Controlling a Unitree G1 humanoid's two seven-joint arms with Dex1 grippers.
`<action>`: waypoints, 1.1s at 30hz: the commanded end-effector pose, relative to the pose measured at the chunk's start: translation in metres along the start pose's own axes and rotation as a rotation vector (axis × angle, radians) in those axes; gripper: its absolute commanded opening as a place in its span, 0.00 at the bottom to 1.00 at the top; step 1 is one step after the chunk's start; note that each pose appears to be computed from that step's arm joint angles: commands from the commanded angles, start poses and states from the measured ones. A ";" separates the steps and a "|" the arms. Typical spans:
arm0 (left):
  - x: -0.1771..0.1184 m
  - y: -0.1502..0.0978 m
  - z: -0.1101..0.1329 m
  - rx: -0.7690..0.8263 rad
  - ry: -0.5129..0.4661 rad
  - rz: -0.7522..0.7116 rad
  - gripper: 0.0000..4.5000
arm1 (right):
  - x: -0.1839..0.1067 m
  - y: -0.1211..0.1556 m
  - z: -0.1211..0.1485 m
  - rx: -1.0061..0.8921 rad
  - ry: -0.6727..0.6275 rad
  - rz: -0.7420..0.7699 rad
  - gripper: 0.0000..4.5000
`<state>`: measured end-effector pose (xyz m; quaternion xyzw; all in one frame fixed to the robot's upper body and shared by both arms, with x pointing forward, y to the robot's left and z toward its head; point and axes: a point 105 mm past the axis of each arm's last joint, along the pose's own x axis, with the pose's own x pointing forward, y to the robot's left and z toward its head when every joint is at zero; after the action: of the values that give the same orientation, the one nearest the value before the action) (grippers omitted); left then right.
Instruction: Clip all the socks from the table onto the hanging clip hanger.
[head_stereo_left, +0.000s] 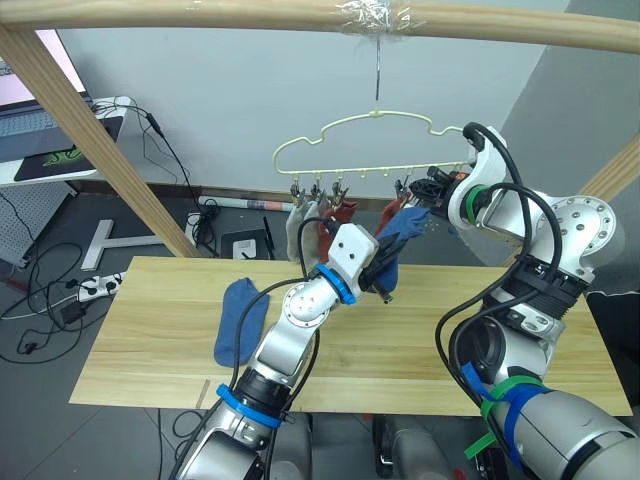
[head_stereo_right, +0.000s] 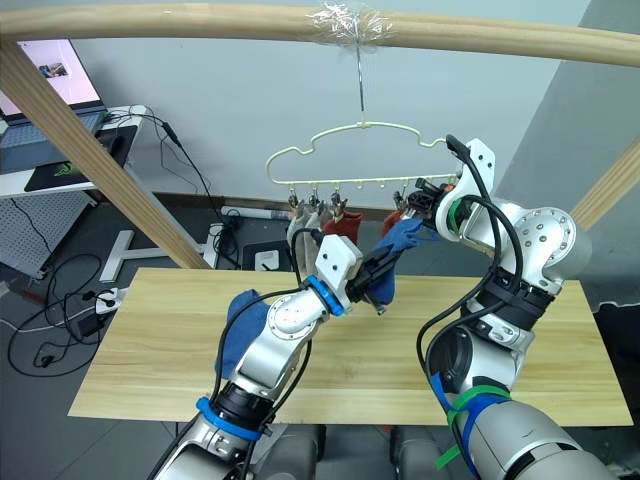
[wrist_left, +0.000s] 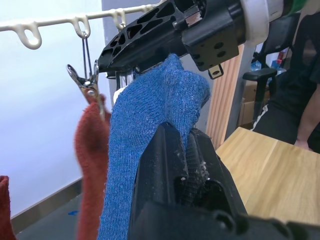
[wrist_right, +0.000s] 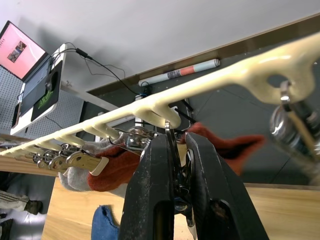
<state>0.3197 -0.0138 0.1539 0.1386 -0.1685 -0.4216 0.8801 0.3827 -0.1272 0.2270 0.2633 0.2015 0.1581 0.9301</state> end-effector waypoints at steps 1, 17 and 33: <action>-0.002 -0.006 0.010 0.000 -0.050 -0.016 0.00 | -0.004 0.000 0.009 0.002 -0.022 -0.008 0.02; 0.009 0.012 0.000 0.000 -0.032 0.067 0.00 | -0.005 0.007 0.007 -0.005 -0.014 0.010 0.02; 0.021 0.014 0.006 0.006 -0.058 0.081 0.00 | -0.006 0.009 0.003 0.002 -0.004 0.021 0.02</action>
<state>0.3420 -0.0170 0.1528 0.1259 -0.1667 -0.3919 0.8960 0.3797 -0.1206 0.2338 0.2688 0.2032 0.1680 0.9264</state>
